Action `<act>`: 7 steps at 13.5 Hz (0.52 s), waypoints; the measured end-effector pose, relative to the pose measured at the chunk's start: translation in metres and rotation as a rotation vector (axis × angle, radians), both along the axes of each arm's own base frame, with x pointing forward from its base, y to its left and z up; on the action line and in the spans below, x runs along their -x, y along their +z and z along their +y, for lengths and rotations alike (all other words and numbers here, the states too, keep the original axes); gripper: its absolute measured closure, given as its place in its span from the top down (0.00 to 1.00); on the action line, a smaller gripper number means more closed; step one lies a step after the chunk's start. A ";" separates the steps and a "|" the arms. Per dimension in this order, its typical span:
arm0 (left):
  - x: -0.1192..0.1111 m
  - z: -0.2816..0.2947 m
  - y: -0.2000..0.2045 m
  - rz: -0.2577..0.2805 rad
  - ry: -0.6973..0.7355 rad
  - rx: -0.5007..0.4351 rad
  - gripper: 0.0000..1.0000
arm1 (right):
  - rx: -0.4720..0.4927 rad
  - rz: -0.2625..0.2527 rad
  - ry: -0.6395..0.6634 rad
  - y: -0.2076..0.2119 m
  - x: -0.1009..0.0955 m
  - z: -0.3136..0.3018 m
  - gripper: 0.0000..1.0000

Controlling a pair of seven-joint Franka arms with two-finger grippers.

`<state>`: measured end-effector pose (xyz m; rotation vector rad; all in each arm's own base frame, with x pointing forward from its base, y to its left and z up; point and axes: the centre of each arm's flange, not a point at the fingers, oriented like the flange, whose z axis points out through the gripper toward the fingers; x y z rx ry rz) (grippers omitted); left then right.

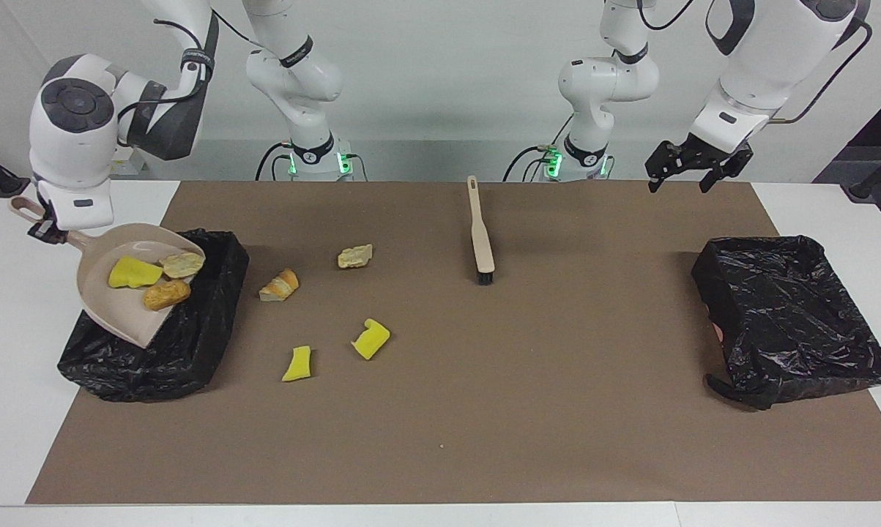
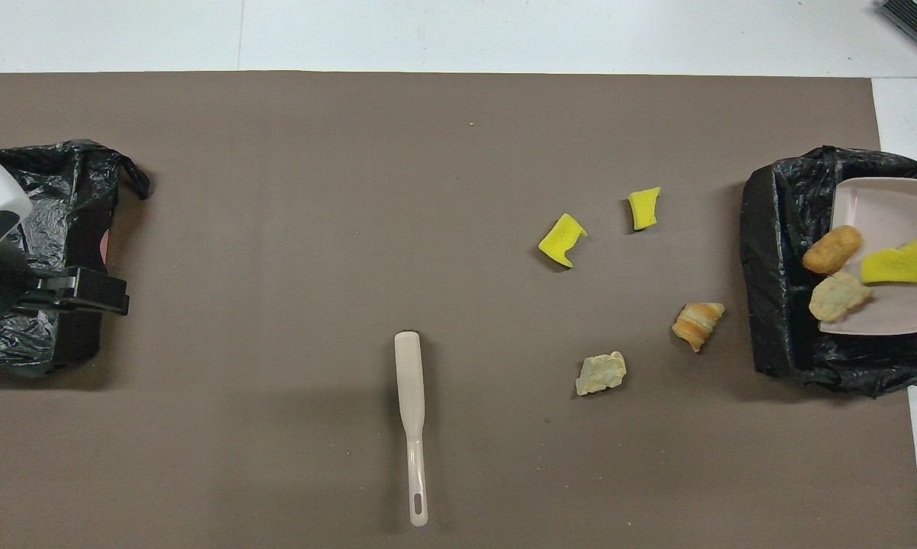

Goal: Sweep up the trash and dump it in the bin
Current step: 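Tip the dustpan over the bin with the right gripper to dump trash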

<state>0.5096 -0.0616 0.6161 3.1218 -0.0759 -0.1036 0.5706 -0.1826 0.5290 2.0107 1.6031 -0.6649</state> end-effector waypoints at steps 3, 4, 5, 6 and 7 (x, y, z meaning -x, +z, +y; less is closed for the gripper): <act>-0.002 -0.003 0.016 -0.060 -0.006 0.007 1.00 | 0.102 -0.012 0.004 0.008 -0.001 -0.001 0.31; -0.003 -0.004 0.017 -0.071 -0.007 0.008 1.00 | 0.130 -0.012 0.008 0.010 -0.001 -0.002 0.31; -0.004 -0.004 0.017 -0.076 -0.006 0.008 1.00 | 0.158 -0.012 0.013 0.012 -0.002 -0.003 0.31; -0.004 -0.004 0.018 -0.082 -0.006 0.011 1.00 | 0.180 -0.010 0.020 0.015 -0.002 -0.003 0.31; -0.005 -0.004 0.018 -0.088 -0.005 0.015 1.00 | 0.203 -0.009 0.031 0.018 -0.002 -0.002 0.31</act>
